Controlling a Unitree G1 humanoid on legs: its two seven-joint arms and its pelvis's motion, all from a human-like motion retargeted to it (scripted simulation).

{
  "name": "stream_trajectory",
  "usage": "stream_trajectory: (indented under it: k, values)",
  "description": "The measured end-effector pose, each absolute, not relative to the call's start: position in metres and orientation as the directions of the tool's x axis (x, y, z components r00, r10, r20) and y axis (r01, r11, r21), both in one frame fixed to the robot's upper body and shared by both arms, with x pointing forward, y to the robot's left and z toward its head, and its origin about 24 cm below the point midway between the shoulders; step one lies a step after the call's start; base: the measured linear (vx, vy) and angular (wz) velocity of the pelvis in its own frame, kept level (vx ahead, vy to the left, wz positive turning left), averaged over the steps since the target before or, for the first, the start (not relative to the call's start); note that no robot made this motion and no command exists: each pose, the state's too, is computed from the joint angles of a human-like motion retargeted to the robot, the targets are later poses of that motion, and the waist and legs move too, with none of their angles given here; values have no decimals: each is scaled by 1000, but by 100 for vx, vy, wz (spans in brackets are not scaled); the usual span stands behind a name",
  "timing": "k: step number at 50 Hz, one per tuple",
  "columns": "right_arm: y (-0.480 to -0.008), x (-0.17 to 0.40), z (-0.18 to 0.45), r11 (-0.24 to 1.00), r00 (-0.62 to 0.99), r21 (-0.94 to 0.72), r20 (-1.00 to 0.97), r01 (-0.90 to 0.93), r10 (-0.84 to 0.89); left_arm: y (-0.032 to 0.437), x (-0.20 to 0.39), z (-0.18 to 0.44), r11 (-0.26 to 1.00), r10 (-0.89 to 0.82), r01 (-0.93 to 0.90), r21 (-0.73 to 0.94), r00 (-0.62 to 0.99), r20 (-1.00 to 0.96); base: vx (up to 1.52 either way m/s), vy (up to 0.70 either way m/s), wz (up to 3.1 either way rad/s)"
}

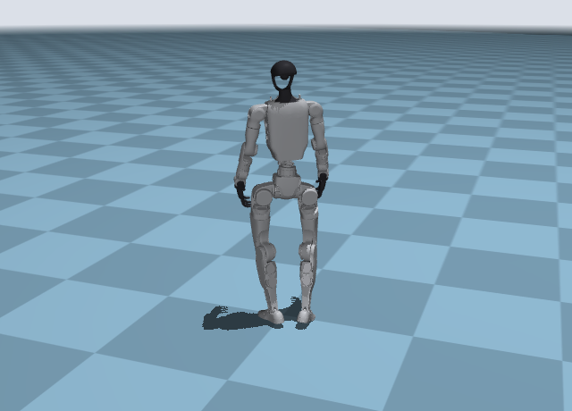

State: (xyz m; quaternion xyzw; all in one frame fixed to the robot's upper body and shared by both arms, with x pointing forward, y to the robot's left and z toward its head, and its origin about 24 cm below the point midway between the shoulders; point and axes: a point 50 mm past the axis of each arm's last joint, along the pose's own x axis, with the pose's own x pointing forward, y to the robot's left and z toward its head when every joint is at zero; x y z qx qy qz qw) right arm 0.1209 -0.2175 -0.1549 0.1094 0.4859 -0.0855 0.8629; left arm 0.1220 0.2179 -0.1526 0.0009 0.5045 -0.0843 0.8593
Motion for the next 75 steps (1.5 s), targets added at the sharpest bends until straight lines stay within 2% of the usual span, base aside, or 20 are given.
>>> stream_trajectory:
  k: [22,50,75]
  values:
    - [-222,134,-150,977,537,62,-841,206,-60,220,120,-154,987,-106,158,-35,467,-878,0,0,0]
    - [-229,150,-143,998,539,20,-842,62,-17,209,89,-163,942,-220,314,-121,304,-927,1,1,-14]
    - [-218,158,-142,996,567,24,-823,81,-26,194,84,-166,918,-260,369,-146,281,-924,-2,-2,-25]
